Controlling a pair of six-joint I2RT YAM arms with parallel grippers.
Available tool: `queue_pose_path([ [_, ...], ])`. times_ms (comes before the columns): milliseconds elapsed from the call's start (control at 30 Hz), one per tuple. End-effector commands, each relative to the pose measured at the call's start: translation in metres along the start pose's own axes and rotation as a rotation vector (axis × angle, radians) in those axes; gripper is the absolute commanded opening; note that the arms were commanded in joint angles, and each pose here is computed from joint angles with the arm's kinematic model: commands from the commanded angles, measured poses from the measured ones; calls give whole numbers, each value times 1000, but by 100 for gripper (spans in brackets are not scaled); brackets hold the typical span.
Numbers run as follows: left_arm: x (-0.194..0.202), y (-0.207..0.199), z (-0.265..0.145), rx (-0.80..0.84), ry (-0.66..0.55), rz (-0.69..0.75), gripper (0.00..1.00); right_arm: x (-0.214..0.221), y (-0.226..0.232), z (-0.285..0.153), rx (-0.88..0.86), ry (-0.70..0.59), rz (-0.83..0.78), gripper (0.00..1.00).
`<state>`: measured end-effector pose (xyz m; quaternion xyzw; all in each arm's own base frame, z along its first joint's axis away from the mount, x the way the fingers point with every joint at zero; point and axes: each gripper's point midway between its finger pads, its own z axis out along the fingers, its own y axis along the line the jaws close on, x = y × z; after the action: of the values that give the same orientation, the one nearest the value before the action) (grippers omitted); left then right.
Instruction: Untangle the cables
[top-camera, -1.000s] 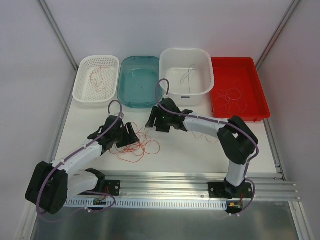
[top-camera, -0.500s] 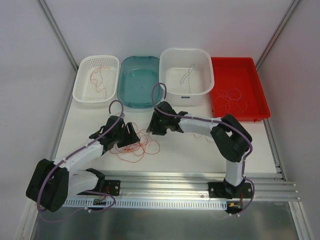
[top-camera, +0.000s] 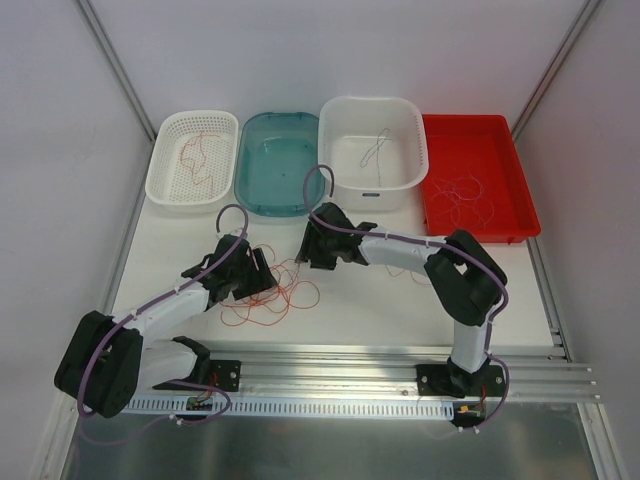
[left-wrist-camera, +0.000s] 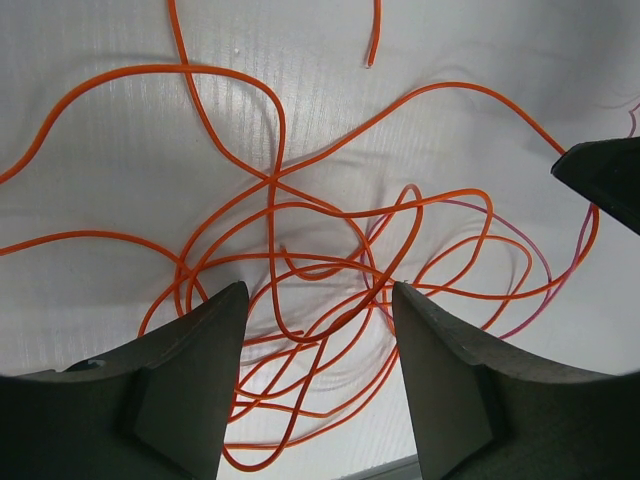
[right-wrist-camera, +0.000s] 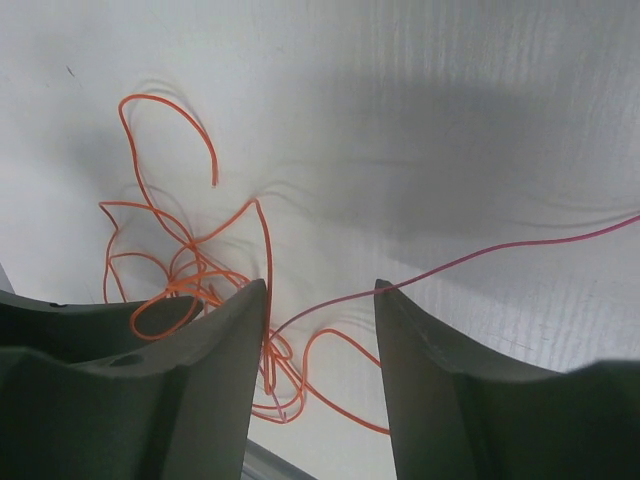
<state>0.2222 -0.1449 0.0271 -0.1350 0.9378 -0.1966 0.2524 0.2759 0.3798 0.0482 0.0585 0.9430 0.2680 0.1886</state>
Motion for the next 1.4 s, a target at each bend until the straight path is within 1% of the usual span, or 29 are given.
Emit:
queue_pose_path([
  [0, 2, 0, 1, 3, -10, -8, 60, -25, 16, -22, -34, -92, 0, 51],
  [67, 1, 0, 0, 7, -14, -8, 60, -28, 15, -23, -29, -103, 9, 52],
  [267, 5, 2, 1, 6, -6, -13, 60, -38, 11, -25, -24, -131, 48, 61],
  [333, 6, 2, 1, 7, -1, -13, 60, -39, 11, -24, -26, -132, 54, 61],
  [567, 3, 0, 1, 9, -7, -16, 60, -25, 11, -8, -29, -72, 68, 59],
  [600, 3, 0, 1, 10, -6, -16, 60, -17, 15, -7, -45, -35, 60, 59],
  [767, 3, 0, 2, 5, -9, -24, 60, -9, 21, -3, -57, -11, 45, 53],
  [933, 3, 1, 3, 1, -6, -26, 60, -6, 26, -1, -73, 5, 42, 52],
  [967, 3, 1, 3, 1, -6, -24, 60, -6, 27, -2, -76, 4, 39, 51],
  [1000, 4, 1, 4, -2, -5, -26, 60, -6, 27, -2, -77, 3, 38, 45],
  [1067, 4, 2, 4, -4, -2, -27, 60, -7, 28, -4, -81, 0, 34, 35],
  [1100, 4, 3, 5, -8, -2, -29, 60, -8, 27, -6, -79, -5, 33, 24],
  [1167, 6, 6, 5, -19, 0, -31, 60, -11, 29, -15, -84, -18, 17, 13],
  [1200, 6, 6, 6, -22, -1, -34, 60, -13, 30, -18, -85, -25, 11, 5],
  [1233, 7, 8, 7, -28, 2, -39, 60, -13, 31, -23, -87, -29, -8, 2],
  [1267, 8, 10, 7, -36, 2, -42, 60, -16, 32, -28, -91, -36, -21, 1],
  [1367, 12, 15, 10, -58, 13, -56, 60, -22, 40, -52, -123, -61, -72, 1],
])
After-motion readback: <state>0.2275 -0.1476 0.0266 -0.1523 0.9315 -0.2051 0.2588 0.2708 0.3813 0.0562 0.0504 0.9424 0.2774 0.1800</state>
